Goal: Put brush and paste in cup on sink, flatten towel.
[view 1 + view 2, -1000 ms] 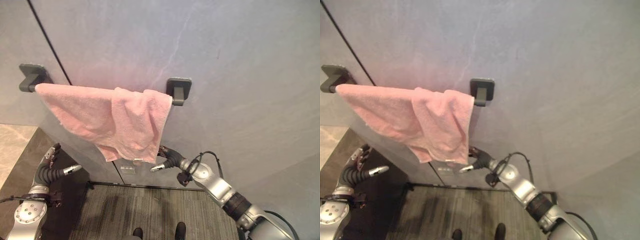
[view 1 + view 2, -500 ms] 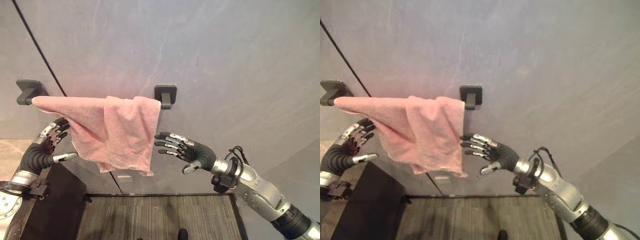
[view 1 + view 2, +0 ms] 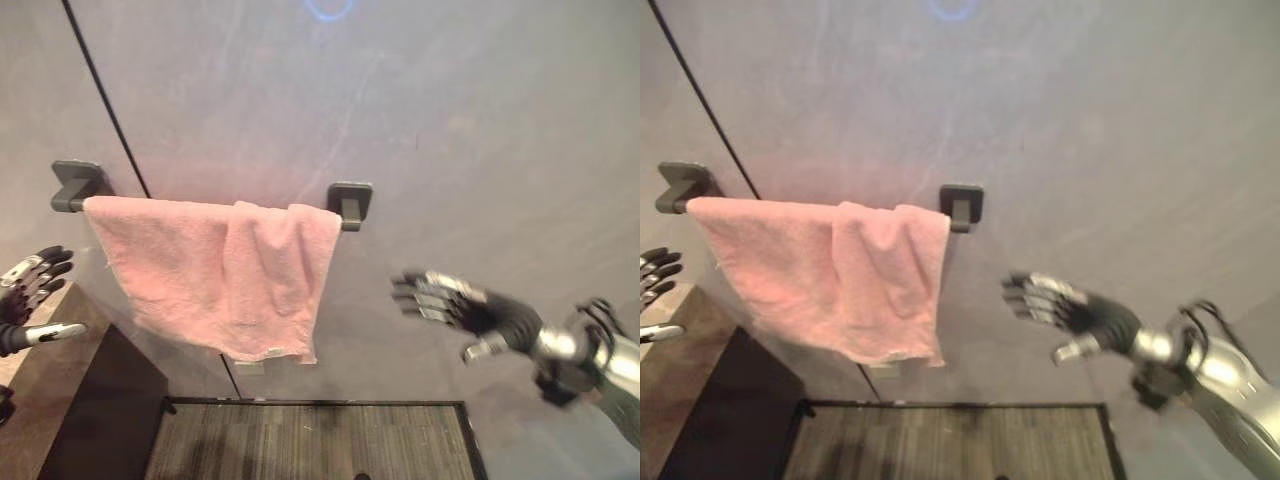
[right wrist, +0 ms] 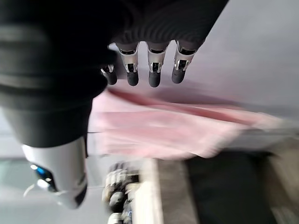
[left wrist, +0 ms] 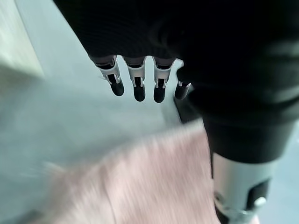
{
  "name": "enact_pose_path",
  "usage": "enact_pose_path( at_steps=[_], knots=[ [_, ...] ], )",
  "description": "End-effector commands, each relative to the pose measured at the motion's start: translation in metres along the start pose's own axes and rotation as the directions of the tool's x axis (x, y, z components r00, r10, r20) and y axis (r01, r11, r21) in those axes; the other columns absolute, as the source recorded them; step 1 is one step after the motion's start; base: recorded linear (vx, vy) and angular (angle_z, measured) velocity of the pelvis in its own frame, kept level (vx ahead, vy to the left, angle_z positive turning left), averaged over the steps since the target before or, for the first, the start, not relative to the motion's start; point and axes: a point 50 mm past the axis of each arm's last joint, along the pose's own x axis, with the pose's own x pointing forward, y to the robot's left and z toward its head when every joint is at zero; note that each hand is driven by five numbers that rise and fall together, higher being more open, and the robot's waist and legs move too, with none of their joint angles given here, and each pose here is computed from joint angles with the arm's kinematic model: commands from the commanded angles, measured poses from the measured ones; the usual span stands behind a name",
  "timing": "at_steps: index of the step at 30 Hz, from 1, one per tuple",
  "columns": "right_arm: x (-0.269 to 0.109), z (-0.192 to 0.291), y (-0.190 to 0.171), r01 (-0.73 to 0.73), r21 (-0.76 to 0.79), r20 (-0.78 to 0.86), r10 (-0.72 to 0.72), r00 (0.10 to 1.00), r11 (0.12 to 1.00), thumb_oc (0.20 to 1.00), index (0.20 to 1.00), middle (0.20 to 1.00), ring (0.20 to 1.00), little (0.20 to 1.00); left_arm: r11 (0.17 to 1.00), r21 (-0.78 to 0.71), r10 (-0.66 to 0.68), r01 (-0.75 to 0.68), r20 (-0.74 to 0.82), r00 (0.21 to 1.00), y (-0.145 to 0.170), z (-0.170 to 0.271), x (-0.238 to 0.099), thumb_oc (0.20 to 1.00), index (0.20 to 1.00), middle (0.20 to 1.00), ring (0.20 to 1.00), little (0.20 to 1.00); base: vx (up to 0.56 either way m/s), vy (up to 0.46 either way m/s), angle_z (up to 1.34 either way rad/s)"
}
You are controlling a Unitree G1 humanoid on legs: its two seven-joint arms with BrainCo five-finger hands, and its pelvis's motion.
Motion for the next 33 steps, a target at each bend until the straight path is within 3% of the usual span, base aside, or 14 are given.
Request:
enact_pose_path(
  at_steps=[1,4,9,11,12,14,15,16,18,22,23,24,30,33],
  knots=[
    [0.004,0.037,-0.004,-0.019,-0.148,0.146,0.041,0.989,0.989,1.000,1.000,1.000,1.000,1.000,0.993,0.115,0.012,-0.028,0.138,0.990,0.013,0.035,0.010,1.000,1.000,1.000,1.000,1.000,0.00,0.000,0.00],
    [-0.012,0.060,-0.012,0.112,-0.336,0.185,-0.051,0.981,0.935,1.000,1.000,1.000,1.000,1.000,0.981,0.157,0.085,-0.111,0.166,0.982,0.027,0.042,0.003,1.000,1.000,1.000,1.000,1.000,0.00,0.005,0.01],
    [-0.017,0.084,-0.021,0.255,-0.391,0.355,-0.110,0.928,0.884,1.000,1.000,1.000,1.000,1.000,0.966,0.184,0.127,-0.180,0.266,0.956,0.034,0.061,0.003,1.000,1.000,1.000,1.000,1.000,0.00,0.004,-0.01],
    [-0.024,0.107,-0.016,0.366,-0.522,0.444,-0.121,0.888,0.771,1.000,1.000,1.000,1.000,1.000,0.946,0.162,0.213,-0.280,0.337,0.917,0.042,0.068,-0.003,1.000,1.000,1.000,1.000,1.000,0.02,0.015,0.04],
    [-0.024,0.107,-0.015,0.368,-0.523,0.445,-0.123,0.887,0.769,1.000,1.000,1.000,1.000,1.000,0.946,0.161,0.213,-0.280,0.339,0.916,0.042,0.068,-0.003,1.000,1.000,1.000,1.000,1.000,0.04,0.012,0.02],
    [-0.030,0.127,-0.012,0.499,-0.631,0.533,-0.136,0.835,0.593,1.000,1.000,1.000,1.000,1.000,0.922,0.182,0.259,-0.340,0.360,0.896,0.046,0.071,-0.007,1.000,1.000,1.000,1.000,1.000,0.00,0.000,0.00],
    [-0.028,0.142,-0.008,0.553,-0.667,0.590,-0.099,0.801,0.500,1.000,1.000,1.000,1.000,1.000,0.894,0.271,0.235,-0.355,0.392,0.889,0.043,0.082,-0.005,1.000,1.000,1.000,1.000,1.000,0.00,0.000,0.00],
    [-0.026,0.142,-0.009,0.552,-0.667,0.592,-0.094,0.801,0.501,1.000,1.000,1.000,1.000,1.000,0.891,0.274,0.240,-0.362,0.391,0.888,0.044,0.081,-0.006,1.000,1.000,1.000,1.000,1.000,0.00,0.000,0.00],
    [-0.012,0.160,0.010,0.523,-0.733,0.601,0.055,0.797,0.435,1.000,1.000,1.000,1.000,1.000,0.850,0.430,0.094,-0.305,0.445,0.891,0.028,0.110,0.004,1.000,1.000,1.000,1.000,1.000,0.00,0.000,0.00],
    [0.003,0.167,0.022,0.466,-0.783,0.566,0.159,0.809,0.412,1.000,1.000,1.000,1.000,1.000,0.833,0.494,-0.044,-0.250,0.510,0.859,0.012,0.138,0.010,1.000,1.000,1.000,1.000,1.000,0.00,0.000,0.00],
    [0.011,0.170,0.029,0.440,-0.817,0.535,0.206,0.819,0.372,1.000,1.000,1.000,1.000,1.000,0.826,0.527,-0.146,-0.202,0.545,0.825,-0.003,0.155,0.014,1.000,1.000,1.000,1.000,1.000,0.00,0.000,0.00],
    [0.017,0.173,0.034,0.417,-0.846,0.504,0.243,0.829,0.331,1.000,1.000,1.000,1.000,1.000,0.793,0.588,-0.234,-0.160,0.536,0.811,-0.014,0.167,0.017,1.000,1.000,1.000,1.000,1.000,0.00,0.000,0.00],
    [0.036,0.171,0.043,0.303,-0.904,0.394,0.317,0.863,0.301,1.000,1.000,1.000,1.000,1.000,0.760,0.649,-0.395,-0.033,0.502,0.769,-0.035,0.182,0.021,1.000,1.000,1.000,1.000,1.000,0.00,0.009,-0.05],
    [0.048,0.165,0.046,0.201,-0.939,0.293,0.344,0.892,0.279,1.000,1.000,1.000,1.000,1.000,0.689,0.710,-0.543,0.143,0.376,0.751,-0.054,0.184,0.025,1.000,1.000,1.000,1.000,1.000,0.00,0.000,0.00]
  ],
)
